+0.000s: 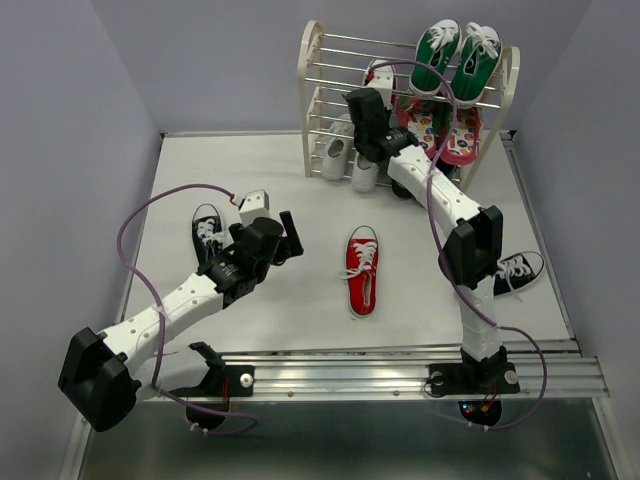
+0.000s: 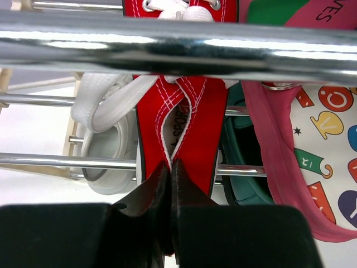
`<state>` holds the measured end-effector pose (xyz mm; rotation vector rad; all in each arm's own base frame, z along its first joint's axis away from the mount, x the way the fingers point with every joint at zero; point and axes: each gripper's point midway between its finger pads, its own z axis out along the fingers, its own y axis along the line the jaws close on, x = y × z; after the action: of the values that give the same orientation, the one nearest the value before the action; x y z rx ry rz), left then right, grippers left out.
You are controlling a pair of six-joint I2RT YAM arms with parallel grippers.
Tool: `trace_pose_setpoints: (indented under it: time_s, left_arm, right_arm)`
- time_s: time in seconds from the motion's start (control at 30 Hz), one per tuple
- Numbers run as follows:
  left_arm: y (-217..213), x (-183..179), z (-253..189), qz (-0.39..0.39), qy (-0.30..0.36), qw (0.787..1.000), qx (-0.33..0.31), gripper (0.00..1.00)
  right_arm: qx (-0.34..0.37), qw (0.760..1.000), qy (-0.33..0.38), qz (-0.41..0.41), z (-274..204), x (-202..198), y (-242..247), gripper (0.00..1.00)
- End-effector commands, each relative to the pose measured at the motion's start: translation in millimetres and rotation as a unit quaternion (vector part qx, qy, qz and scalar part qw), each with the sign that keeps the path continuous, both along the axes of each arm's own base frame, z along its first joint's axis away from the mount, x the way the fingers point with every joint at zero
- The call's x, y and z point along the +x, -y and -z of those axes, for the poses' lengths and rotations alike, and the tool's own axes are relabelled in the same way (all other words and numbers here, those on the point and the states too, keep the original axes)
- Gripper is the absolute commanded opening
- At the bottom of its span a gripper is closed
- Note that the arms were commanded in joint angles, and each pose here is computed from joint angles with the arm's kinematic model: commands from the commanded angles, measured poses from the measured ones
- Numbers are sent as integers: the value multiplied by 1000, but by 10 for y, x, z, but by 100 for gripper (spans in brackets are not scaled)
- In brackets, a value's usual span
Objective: Place and organize the shoes onto the shoe shelf
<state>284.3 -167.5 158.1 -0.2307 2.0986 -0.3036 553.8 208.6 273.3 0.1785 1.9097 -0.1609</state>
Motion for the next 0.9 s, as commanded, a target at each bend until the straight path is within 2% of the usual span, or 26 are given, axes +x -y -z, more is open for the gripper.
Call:
trace_pose_setpoints:
  time_s: [0.0, 0.17, 0.2, 0.3, 0.47, 0.63, 0.77, 0.83, 0.87]
  left_arm:
    - [30, 99, -211, -4, 28, 999, -14, 99]
    - [18, 92, -203, -6, 28, 1000, -13, 99]
    - [17, 90, -205, -6, 28, 1000, -13, 99]
    - [11, 86, -201, -7, 27, 1000, -13, 99]
    - [6, 83, -200, -8, 27, 1000, -13, 99]
    - [2, 72, -208, -9, 26, 999, -16, 99]
    - [24, 63, -253, -3, 28, 999, -22, 99]
    - [39, 47, -263, 1, 27, 999, -27, 99]
    - [64, 32, -274, 7, 26, 999, -32, 99]
  right_arm:
    - [52, 993, 104, 21, -652, 172, 55, 7]
    - [58, 993, 103, 26, -614, 182, 50, 15]
    - [58, 993, 102, 28, -595, 181, 54, 21]
    - [59, 993, 102, 32, -575, 180, 65, 28]
    - [64, 992, 102, 35, -570, 167, 73, 31]
    - [72, 992, 103, 30, -608, 132, 67, 49]
    - [88, 990, 109, 15, -720, 63, 45, 57]
    - [96, 990, 104, 1, -706, 16, 12, 66]
    - [103, 989, 103, -13, -738, -37, -11, 74]
